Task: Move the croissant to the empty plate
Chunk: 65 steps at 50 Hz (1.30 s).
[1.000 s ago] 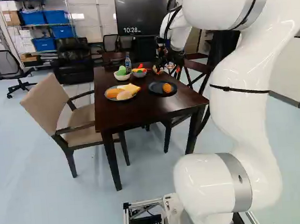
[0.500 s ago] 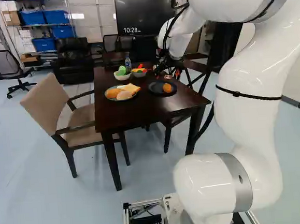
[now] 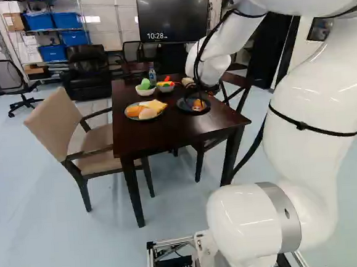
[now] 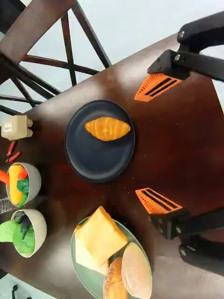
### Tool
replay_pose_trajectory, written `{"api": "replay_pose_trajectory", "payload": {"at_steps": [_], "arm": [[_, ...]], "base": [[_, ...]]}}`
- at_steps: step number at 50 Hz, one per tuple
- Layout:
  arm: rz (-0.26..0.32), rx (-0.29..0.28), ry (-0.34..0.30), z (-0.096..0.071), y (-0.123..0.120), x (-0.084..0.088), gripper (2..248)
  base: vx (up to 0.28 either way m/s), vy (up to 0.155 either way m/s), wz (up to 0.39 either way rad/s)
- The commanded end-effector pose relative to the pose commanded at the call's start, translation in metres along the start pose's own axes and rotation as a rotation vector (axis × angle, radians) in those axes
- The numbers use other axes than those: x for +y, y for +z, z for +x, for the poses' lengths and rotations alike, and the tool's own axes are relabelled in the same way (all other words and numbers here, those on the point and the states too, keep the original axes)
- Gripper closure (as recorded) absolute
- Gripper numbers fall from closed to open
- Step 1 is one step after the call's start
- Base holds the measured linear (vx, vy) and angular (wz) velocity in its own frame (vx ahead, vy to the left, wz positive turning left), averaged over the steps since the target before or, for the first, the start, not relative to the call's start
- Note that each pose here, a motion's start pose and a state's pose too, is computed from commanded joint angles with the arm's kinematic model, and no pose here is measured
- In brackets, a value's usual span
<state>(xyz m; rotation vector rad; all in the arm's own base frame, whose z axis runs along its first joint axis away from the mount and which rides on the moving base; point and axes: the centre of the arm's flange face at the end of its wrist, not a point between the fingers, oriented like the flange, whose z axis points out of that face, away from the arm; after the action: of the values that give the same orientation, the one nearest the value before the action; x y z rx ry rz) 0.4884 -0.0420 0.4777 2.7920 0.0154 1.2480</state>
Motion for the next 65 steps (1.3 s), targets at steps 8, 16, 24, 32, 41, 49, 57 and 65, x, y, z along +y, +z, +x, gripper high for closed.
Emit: {"api": "replay_pose_trajectory", "payload": {"at_steps": [8,16,24,32,41,49,57,65], "arm": [[-0.002,0.052,0.005,-0.028,-0.010,-0.007,3],[-0.001,0.101,0.011,-0.054,-0.019,-0.014,3],[0.002,0.146,0.016,-0.079,-0.029,-0.020,3],[0.007,0.188,0.021,-0.102,-0.038,-0.025,3],[0.014,0.231,0.027,-0.127,-0.048,-0.030,3],[0.022,0.265,0.033,-0.147,-0.056,-0.033,3],[0.029,0.295,0.037,-0.164,-0.063,-0.036,3],[0.036,0.321,0.042,-0.180,-0.070,-0.039,3]], "base": [[0.000,0.000,0.000],[0.000,0.000,0.000],[0.000,0.000,0.000],[0.000,0.000,0.000],[0.000,0.000,0.000],[0.000,0.000,0.000],[0.000,0.000,0.000],[0.000,0.000,0.000]]}}
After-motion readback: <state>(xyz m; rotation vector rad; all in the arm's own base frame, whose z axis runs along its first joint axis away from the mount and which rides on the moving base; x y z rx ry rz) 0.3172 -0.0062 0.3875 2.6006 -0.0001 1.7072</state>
